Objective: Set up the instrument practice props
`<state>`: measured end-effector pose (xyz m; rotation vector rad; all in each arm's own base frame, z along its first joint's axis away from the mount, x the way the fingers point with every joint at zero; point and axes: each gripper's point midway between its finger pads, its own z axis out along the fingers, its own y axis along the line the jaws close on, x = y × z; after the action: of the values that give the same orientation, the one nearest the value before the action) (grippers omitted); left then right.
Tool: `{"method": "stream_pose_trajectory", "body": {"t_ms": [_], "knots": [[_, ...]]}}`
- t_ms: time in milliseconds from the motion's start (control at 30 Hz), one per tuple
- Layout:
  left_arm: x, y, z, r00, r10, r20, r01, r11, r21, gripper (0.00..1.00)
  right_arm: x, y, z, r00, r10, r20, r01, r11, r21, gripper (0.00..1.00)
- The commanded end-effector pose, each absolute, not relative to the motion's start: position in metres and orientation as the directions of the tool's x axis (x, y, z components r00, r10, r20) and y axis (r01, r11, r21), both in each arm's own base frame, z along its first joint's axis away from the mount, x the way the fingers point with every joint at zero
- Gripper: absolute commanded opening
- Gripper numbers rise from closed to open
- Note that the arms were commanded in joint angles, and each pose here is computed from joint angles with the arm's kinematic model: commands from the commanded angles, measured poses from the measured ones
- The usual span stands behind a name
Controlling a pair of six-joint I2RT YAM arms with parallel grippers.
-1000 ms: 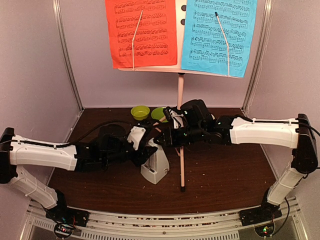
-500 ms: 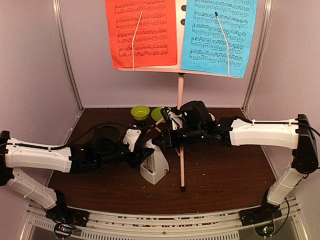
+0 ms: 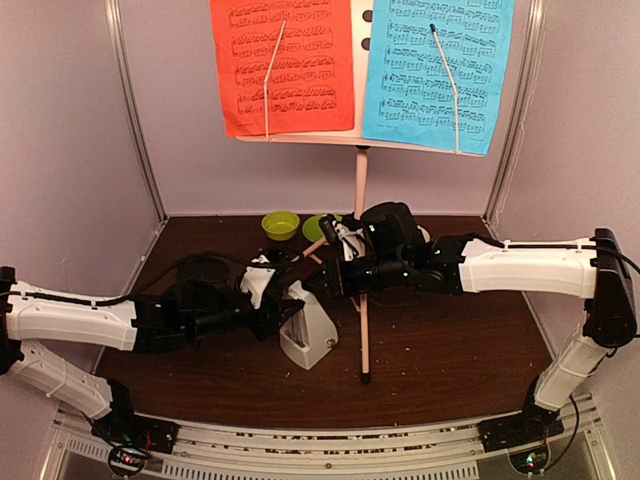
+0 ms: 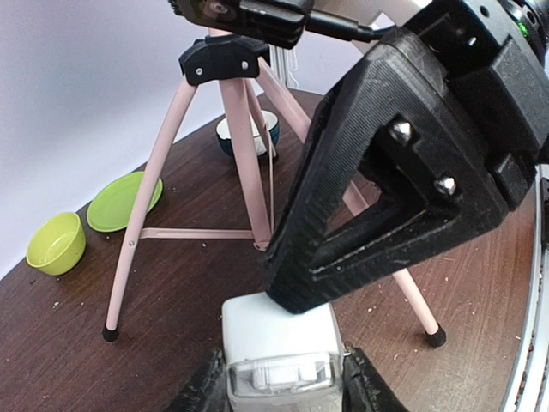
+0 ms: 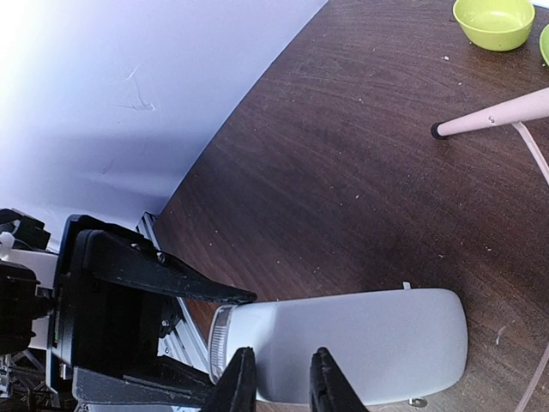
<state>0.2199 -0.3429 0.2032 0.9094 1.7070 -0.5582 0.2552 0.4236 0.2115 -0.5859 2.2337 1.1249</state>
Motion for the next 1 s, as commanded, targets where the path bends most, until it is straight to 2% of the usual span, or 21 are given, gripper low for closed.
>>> {"method": "stream_pose_trajectory", "body": {"t_ms": [0,133,333,567,767,900,967], "knots": [[0.21,-0.349,0.214,-0.055,0.283,-0.958,0.841,0.53,0.108,0.21,0.267,0.367,0.12,-0.832,-0.213,-0.512,-0.462,0.777,0.428,0.22],[0.211,-0.364,0.208,-0.079,0.31,-0.947,0.86,0.502,0.092,0.19,0.266,0.377,0.14,-0.82,-0.2,-0.536,-0.488,0.734,0.472,0.27],[0.22,-0.372,0.205,-0.09,0.308,-0.947,0.848,0.523,0.089,0.21,0.264,0.398,0.183,-0.823,-0.128,-0.553,-0.497,0.635,0.592,0.43],[0.222,-0.371,0.206,-0.112,0.307,-0.945,0.84,0.538,0.075,0.27,0.265,0.406,0.18,-0.839,-0.118,-0.531,-0.48,0.62,0.62,0.45],[0.223,-0.362,0.2,-0.154,0.295,-0.943,0.818,0.573,0.046,0.37,0.26,0.403,0.161,-0.847,-0.14,-0.513,-0.475,0.632,0.613,0.44],[0.226,-0.358,0.197,-0.178,0.289,-0.941,0.798,0.601,0.034,0.52,0.259,0.401,0.153,-0.849,-0.15,-0.506,-0.473,0.641,0.604,0.44],[0.227,-0.357,0.197,-0.183,0.288,-0.94,0.792,0.609,0.033,0.55,0.259,0.4,0.149,-0.85,-0.151,-0.504,-0.471,0.647,0.6,0.43]]}}
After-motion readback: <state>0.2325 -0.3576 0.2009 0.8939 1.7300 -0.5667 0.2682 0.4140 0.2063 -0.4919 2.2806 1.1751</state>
